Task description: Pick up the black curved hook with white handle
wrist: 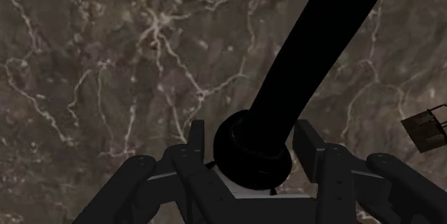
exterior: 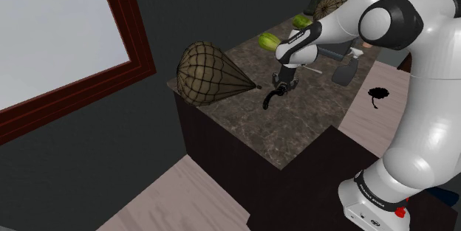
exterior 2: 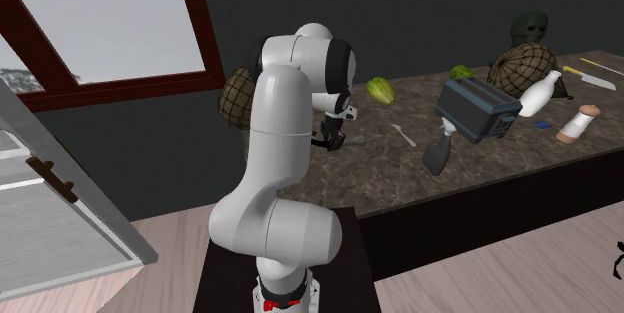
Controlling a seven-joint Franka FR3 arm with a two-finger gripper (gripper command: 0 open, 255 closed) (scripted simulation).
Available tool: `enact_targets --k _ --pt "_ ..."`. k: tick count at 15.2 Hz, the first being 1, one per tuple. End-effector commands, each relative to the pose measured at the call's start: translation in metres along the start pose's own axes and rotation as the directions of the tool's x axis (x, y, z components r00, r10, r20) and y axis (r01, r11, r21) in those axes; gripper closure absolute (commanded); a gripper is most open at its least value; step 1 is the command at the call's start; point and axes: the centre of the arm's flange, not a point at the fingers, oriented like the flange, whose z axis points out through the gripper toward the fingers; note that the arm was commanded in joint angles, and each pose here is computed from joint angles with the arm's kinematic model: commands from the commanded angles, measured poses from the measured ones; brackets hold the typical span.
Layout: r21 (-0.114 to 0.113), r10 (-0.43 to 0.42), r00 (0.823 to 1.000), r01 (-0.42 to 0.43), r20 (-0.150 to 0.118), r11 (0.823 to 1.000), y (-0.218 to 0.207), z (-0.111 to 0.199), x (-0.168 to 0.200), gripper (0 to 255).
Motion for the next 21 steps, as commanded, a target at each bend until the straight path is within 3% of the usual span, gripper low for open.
enact_targets --k 1,9,21 --pt "0.000 0.000 1.000 0.000 0.000 1.000 0.000 0.001 0.000 255" --pt "0.000 0.000 1.000 0.000 0.000 1.000 0.000 0.001 0.000 255" --pt "0.000 0.000 1.000 0.000 0.000 1.000 0.000 -0.062 -0.008 255"
